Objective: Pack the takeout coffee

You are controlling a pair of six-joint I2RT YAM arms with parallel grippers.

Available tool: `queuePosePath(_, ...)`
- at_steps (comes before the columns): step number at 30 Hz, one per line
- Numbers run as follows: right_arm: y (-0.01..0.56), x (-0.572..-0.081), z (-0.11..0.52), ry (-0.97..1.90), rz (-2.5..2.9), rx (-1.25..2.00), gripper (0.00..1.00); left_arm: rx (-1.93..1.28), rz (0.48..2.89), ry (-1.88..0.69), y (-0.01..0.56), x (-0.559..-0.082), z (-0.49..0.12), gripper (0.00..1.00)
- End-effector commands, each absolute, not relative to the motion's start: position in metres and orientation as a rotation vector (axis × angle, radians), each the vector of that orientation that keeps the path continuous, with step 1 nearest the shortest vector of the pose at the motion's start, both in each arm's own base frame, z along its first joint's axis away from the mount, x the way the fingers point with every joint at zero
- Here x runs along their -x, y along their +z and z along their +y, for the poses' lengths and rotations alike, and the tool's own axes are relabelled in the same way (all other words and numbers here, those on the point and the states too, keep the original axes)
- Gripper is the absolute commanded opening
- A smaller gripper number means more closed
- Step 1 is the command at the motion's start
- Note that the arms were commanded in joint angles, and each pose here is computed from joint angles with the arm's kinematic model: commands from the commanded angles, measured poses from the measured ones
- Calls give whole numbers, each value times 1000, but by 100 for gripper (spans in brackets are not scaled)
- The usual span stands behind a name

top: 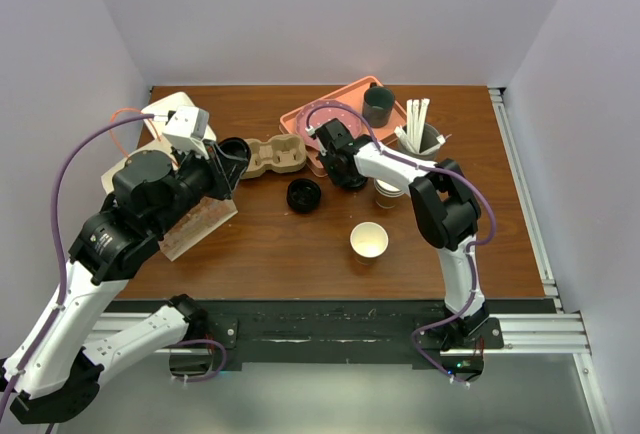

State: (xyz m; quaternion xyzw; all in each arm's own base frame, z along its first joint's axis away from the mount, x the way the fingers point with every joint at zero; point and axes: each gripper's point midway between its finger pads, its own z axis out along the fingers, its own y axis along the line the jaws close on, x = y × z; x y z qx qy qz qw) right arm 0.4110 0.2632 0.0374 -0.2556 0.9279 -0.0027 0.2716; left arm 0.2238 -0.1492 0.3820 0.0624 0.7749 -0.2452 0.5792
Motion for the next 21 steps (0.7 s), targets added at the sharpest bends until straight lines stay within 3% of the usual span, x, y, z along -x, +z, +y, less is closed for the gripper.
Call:
queuePosePath(1, 64, -415, 266, -4, 2452, 645, 9, -145, 1754, -551, 402, -221, -141, 0)
queuePosePath(12, 138, -369, 328, 353, 2363, 623, 4, -133, 1717, -565, 412, -217, -136, 0)
queuePosePath(21, 139, -331, 391, 603, 2386, 666, 6, -140, 1709, -577, 415, -214, -136, 0)
